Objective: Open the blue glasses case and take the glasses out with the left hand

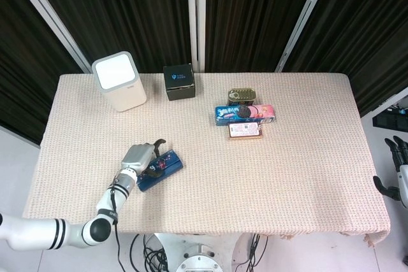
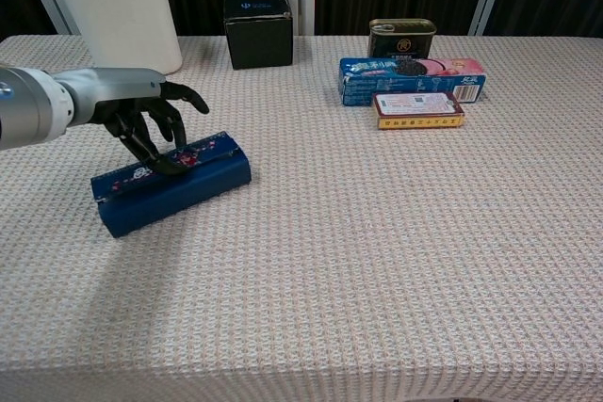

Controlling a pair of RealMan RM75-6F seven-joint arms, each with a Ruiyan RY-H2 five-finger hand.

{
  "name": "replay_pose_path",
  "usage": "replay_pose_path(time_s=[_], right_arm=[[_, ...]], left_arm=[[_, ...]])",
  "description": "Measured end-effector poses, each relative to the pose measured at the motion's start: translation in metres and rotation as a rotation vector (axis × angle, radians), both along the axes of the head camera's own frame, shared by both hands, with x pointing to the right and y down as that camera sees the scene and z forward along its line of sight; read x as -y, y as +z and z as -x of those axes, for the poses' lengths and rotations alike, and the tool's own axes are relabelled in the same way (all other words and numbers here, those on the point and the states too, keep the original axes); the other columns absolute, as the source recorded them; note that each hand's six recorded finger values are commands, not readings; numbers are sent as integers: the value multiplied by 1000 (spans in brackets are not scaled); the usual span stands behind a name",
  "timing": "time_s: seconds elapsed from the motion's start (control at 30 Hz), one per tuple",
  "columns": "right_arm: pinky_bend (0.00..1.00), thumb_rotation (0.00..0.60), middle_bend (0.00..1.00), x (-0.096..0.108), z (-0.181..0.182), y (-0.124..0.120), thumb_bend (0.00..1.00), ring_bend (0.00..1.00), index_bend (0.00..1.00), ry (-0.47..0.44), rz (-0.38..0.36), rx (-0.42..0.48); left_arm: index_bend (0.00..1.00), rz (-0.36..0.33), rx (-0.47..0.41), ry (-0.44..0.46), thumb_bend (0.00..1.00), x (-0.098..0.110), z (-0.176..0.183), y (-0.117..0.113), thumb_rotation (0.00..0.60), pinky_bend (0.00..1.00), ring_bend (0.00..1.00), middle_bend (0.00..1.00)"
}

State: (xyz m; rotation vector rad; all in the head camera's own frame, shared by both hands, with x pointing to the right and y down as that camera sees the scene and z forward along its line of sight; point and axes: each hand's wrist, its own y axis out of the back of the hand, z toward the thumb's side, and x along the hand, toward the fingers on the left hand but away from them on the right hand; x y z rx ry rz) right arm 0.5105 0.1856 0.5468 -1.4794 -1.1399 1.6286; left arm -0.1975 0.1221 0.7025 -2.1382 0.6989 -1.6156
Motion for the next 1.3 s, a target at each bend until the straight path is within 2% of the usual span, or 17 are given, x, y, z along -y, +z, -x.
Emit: replay_pose_path(time_s=[0.17,0.33,0.6,0.8,0.93,1.03,1.13,1.27,1.3], right_arm=[[0,600,0,0,0,1,274,0,0,2,4,-4],[0,600,0,-1,0,2,275,0,0,3,10,-6],[0,600,0,-1,0,1,279,0,0,5,8,-6],[0,600,0,0,-1,-1,279,0,0,8,2,-6],[0,600,0,0,-1,-1,279,0,0,8,1,-6],[0,600,0,0,-1,-1,279,0,0,8,2,-5],[0,600,0,0,0,0,279,0,0,7,5,-5],[0,600,0,0,1,1,279,0,0,4,6,-6],[0,600,0,0,1,1,279,0,0,3,7,-6]], left_arm=[[140,-41,45,22,358,3,6,2,600,343,111,146],[135,-109,97,64,359,7,9,3,600,282,77,125],[127,-315,230,156,359,19,16,-2,600,205,43,116],[128,-457,253,192,361,24,15,-14,600,187,38,116],[129,-472,209,190,358,21,17,-22,600,180,37,121],[138,-475,153,196,310,19,18,-28,600,182,50,162],[142,-469,64,206,246,15,16,-36,600,208,75,213],[142,-430,-64,258,217,7,15,-45,600,214,76,231],[142,-422,-73,271,212,5,15,-45,600,214,76,236]])
